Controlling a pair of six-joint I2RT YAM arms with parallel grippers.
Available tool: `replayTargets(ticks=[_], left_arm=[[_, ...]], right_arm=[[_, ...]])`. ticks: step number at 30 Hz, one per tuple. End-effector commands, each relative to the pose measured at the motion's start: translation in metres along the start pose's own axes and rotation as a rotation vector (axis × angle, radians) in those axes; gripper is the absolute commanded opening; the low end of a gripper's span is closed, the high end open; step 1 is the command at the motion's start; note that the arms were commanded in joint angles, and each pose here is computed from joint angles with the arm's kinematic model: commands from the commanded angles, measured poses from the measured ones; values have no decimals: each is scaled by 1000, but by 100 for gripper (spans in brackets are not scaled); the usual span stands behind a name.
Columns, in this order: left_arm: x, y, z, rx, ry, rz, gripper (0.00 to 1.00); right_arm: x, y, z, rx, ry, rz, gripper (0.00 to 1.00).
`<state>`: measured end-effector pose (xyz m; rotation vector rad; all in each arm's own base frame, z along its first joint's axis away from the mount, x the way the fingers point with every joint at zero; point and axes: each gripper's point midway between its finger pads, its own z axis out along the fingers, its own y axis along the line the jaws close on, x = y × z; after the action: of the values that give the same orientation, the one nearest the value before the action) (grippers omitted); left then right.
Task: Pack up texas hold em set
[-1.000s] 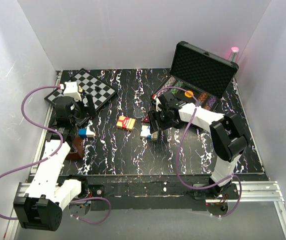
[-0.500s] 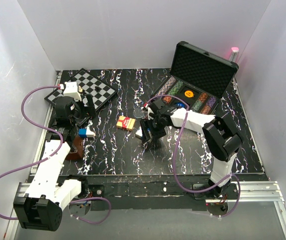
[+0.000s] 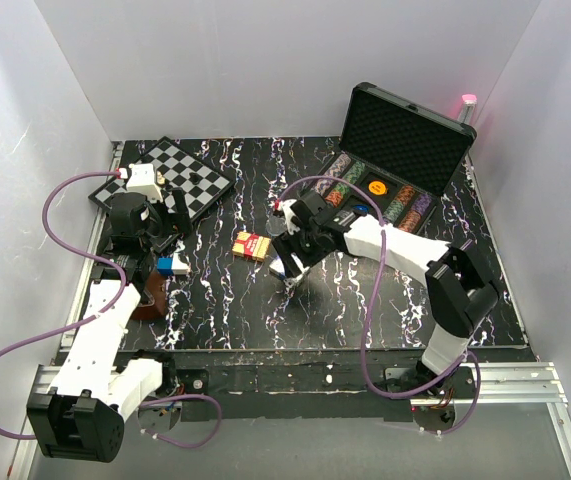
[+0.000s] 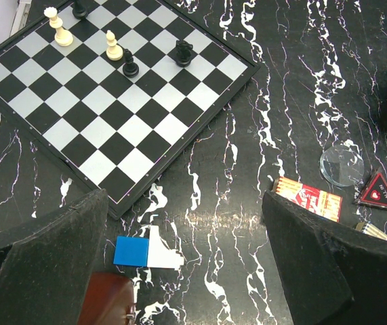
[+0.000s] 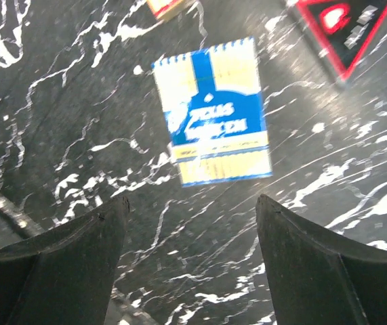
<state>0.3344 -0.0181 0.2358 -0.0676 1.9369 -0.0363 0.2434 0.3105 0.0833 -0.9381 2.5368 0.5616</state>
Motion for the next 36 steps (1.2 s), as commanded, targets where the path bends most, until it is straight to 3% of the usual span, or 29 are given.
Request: replayTargets(ticks=[1, 15, 27, 36], left_arm=[[-7, 0, -6, -3, -23, 3, 98], [-9, 1, -7, -7, -30, 3, 98], [-8, 0, -5, -6, -25, 3, 98], [-7, -1, -5, -2, -23, 2, 98]], right_arm=[[-13, -25, 1, 103, 38, -175, 83], [-20, -25, 37, 68, 77, -209, 84], [-8, -36, 46, 205, 92, -219, 83], [2, -33, 58, 197, 126, -221, 81]])
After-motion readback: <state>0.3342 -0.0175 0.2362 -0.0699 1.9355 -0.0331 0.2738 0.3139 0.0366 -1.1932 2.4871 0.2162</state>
